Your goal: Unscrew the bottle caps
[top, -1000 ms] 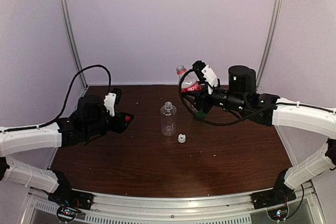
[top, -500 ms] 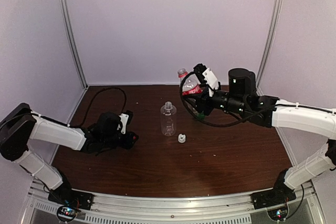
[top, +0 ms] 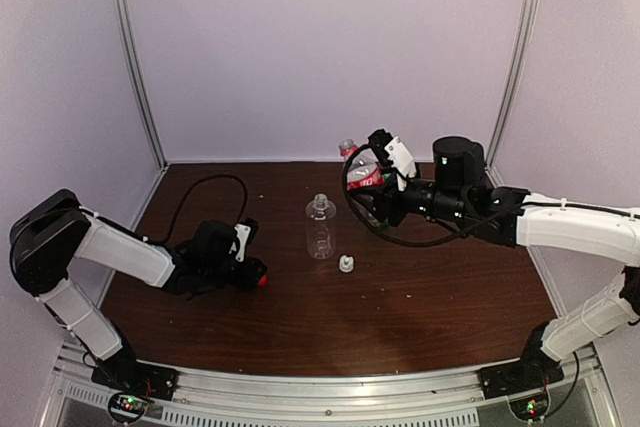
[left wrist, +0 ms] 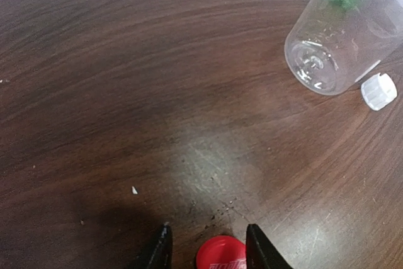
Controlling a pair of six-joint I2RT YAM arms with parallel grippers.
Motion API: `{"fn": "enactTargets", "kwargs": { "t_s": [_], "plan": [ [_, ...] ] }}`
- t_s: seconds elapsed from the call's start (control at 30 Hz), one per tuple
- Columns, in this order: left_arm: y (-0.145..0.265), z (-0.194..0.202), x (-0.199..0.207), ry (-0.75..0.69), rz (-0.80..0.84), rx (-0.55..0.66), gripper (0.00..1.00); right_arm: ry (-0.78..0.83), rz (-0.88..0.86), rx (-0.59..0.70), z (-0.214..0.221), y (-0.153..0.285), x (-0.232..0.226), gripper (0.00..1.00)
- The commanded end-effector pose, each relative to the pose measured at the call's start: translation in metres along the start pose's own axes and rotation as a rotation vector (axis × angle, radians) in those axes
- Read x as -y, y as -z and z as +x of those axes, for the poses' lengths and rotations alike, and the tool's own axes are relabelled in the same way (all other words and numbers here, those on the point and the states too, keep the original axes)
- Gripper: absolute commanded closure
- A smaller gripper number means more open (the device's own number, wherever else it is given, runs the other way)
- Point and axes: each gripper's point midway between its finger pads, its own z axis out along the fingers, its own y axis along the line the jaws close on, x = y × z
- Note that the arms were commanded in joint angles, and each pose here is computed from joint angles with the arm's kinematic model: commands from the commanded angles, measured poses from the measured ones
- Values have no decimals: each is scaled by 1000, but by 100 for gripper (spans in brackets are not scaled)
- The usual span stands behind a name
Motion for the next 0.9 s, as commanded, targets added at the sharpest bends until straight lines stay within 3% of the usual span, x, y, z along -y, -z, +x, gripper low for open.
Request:
{"fn": "enactTargets", "kwargs": {
  "t_s": [0.0, 0.17, 0.5, 0.7, 0.87],
  "plan": [
    [15, -37, 10, 0, 48, 120, 57, -10, -12, 34, -7, 6, -1, 51],
    [48, -71, 30, -27, 145, 218, 47, -9, -60, 26, -2, 5, -9, 50],
    [164, -149, 117, -177, 615, 452, 23, 21, -345, 22, 3, 8, -56, 47],
    [215, -174, 147, -215, 816, 542, 16, 20, -508, 8, 7, 5, -84, 46],
    [230, -184, 166, -228, 937, 548, 15, 37, -579, 2, 6, 1, -102, 46]
  ]
}}
